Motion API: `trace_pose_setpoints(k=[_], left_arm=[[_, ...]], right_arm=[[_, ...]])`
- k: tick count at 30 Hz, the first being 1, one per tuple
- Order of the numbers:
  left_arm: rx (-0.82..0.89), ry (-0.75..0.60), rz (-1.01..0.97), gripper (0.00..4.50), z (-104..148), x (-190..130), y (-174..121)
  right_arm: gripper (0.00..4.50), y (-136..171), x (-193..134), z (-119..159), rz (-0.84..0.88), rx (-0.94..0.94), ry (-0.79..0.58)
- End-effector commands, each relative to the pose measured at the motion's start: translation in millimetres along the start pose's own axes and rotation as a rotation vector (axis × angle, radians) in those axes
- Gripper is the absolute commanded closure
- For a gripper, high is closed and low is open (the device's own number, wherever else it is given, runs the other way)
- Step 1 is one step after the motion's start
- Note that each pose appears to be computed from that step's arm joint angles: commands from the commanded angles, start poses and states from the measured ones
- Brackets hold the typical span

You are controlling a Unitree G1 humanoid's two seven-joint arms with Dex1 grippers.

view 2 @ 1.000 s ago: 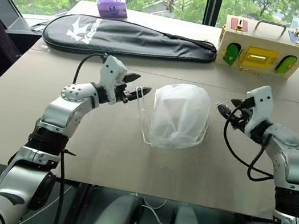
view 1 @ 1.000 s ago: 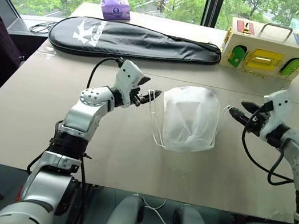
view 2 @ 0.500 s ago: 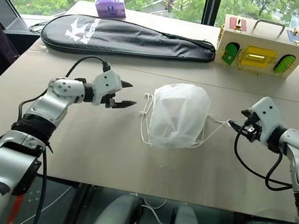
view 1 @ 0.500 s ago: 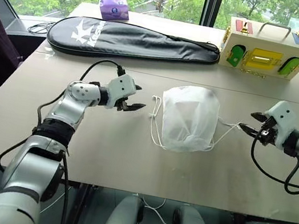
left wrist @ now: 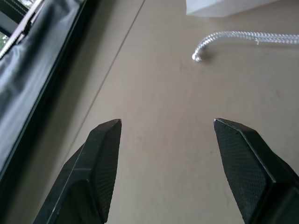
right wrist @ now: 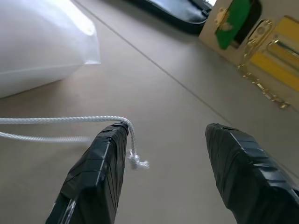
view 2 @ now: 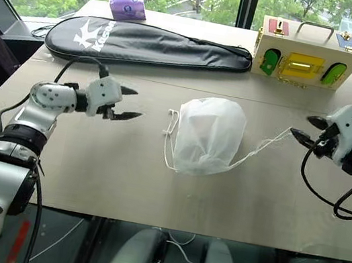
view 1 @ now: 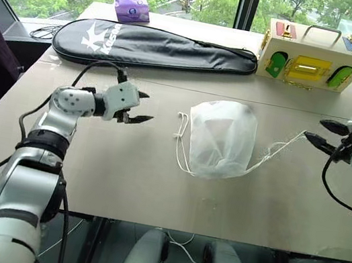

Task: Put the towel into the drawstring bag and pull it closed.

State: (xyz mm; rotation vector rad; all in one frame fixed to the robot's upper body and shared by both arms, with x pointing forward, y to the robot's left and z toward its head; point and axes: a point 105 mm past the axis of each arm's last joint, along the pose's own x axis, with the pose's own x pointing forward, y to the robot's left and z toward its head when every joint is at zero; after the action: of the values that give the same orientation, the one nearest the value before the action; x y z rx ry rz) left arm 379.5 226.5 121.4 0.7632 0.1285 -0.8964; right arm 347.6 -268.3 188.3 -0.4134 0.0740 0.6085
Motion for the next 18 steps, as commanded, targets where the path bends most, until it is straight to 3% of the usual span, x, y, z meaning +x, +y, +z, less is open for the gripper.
trace_pose_setpoints(k=[1,3,8,12,18], left_arm=[[-0.024,-0.023,0.026,1.28,2.4,-12.5,-0.8],[-0.082,-0.039,0.027,1.28,1.5,-14.9,-7.0],[-0.28,-0.085,0.067,1.28,2.3,-21.5,-25.0],[-0.378,-0.074,0.064,1.28,0.5,-27.0,-51.8],[-0.436,-0.027,0.081,1.28,-4.2,-34.0,-85.1]], right_arm=[[1.65,32.4,-19.0,-15.0,0.216,-0.031,0.132],[1.65,46.5,-24.9,-19.8,0.291,-0.01,0.167],[1.65,44.8,-25.0,-10.5,0.231,0.075,0.087],[1.65,61.4,-40.0,-31.4,0.25,0.132,0.122],[1.65,75.8,-47.8,-53.5,0.156,0.231,0.031]])
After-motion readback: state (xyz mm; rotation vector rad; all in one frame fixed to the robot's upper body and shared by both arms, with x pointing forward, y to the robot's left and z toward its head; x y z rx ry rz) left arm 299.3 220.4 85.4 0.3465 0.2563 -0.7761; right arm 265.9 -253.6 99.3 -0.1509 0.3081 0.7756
